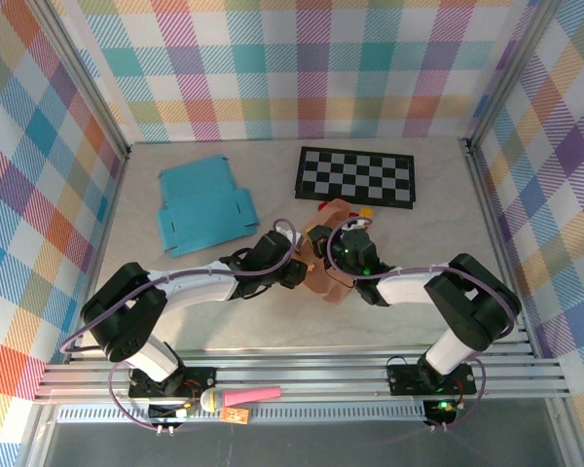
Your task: Fold the paper box
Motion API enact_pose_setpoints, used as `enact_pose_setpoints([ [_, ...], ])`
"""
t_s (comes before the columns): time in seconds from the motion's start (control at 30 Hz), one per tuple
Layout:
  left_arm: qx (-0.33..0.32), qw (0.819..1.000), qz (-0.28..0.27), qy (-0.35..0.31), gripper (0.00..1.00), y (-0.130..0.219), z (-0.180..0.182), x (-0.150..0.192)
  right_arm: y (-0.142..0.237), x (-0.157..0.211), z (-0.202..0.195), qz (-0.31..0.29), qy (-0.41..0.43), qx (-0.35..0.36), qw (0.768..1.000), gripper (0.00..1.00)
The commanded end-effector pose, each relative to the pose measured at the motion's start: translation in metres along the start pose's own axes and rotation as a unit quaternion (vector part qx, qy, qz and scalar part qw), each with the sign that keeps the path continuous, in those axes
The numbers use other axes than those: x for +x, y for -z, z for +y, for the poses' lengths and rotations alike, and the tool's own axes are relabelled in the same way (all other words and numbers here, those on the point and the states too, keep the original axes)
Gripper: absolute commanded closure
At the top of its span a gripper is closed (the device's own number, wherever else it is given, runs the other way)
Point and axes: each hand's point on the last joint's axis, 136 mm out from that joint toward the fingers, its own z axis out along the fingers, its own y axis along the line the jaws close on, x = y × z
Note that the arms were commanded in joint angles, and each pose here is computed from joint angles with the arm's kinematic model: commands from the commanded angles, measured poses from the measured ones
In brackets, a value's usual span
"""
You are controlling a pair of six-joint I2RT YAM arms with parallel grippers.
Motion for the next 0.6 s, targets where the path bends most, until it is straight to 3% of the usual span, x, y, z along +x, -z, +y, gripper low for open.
enact_pose_setpoints([
  [0.0, -0.019, 0.999, -0.018, 0.019, 0.63, -0.004, 0.002, -0.004, 0.000, 0.000, 0.007, -0.013, 0.002, -0.028, 1.000, 1.00],
  [0.57, -0.050, 0.996, -0.025, 0.065, 0.62, -0.009, 0.018, 0.005, -0.013, 0.004, -0.007, -0.015, 0.058, -0.052, 0.997, 1.00],
])
